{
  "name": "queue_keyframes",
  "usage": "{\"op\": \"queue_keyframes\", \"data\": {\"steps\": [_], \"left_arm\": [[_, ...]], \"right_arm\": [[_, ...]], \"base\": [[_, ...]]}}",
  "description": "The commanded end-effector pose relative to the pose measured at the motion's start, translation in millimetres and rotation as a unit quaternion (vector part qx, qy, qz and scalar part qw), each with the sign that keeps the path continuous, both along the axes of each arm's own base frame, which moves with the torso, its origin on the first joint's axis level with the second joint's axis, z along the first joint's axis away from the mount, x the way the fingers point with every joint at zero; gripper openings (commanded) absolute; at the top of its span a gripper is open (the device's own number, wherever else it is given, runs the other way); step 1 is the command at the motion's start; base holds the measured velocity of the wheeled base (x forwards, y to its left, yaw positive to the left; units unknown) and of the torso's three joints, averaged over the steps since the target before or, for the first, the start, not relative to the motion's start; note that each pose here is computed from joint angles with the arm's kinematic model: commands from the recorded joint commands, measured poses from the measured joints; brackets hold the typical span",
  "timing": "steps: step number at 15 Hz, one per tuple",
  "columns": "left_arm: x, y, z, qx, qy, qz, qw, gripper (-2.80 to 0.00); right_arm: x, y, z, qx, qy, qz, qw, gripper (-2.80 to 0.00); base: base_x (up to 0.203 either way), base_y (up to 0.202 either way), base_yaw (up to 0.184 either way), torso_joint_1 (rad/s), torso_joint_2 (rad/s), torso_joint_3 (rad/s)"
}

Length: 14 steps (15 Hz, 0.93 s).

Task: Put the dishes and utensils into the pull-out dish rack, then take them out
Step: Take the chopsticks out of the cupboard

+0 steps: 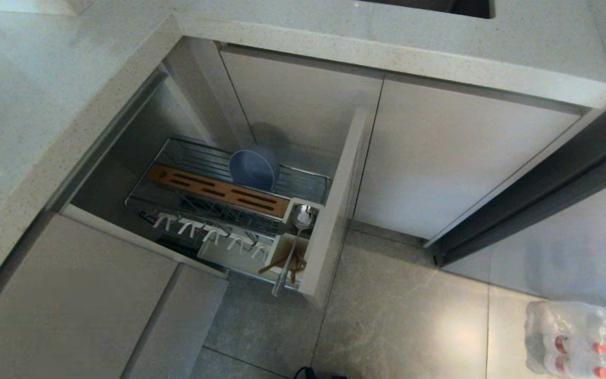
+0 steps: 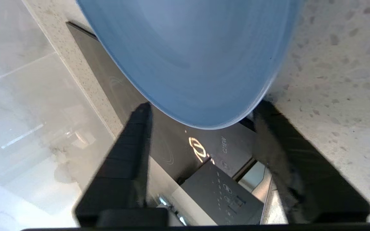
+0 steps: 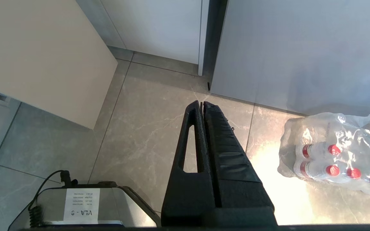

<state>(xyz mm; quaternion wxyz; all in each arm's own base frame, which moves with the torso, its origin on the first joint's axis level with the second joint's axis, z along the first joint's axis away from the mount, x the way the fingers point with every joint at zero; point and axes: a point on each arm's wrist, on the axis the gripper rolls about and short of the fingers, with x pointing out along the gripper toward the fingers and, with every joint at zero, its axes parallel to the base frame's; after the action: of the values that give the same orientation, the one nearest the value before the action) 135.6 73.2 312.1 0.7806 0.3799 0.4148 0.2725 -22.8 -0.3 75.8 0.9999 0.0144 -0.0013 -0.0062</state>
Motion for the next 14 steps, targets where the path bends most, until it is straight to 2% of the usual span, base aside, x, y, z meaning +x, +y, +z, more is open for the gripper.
{"op": "queue_keyframes", "data": {"steps": [1,5,8,9,12,14], "left_arm": [[-6,-3,4,0.006,-0.010,-0.002,0.9999,0.00],[-33,-17,20,0.025,-0.065,-0.013,0.9975,0.00],[-55,-27,32,0.049,-0.119,-0.015,0.9916,0.00],[-62,-30,36,0.056,-0.136,-0.015,0.9890,-2.80],[-82,-39,47,0.080,-0.190,-0.016,0.9784,-2.80],[-92,-44,58,0.092,-0.251,-0.033,0.9631,-2.80]], "right_arm": [[0,0,0,0.000,0.000,0.000,1.000,-2.80],[0,0,0,0.000,0.000,0.000,1.000,-2.80],[0,0,0,0.000,0.000,0.000,1.000,-2.80],[0,0,0,0.000,0.000,0.000,1.000,-2.80],[0,0,0,0.000,0.000,0.000,1.000,-2.80],[0,0,0,0.000,0.000,0.000,1.000,-2.80]], "base": [[0.000,0.000,0.000,0.000,0.00,0.000],[0.000,0.000,0.000,0.000,0.00,0.000],[0.000,0.000,0.000,0.000,0.00,0.000],[0.000,0.000,0.000,0.000,0.00,0.000],[0.000,0.000,0.000,0.000,0.00,0.000],[0.000,0.000,0.000,0.000,0.00,0.000]]}}
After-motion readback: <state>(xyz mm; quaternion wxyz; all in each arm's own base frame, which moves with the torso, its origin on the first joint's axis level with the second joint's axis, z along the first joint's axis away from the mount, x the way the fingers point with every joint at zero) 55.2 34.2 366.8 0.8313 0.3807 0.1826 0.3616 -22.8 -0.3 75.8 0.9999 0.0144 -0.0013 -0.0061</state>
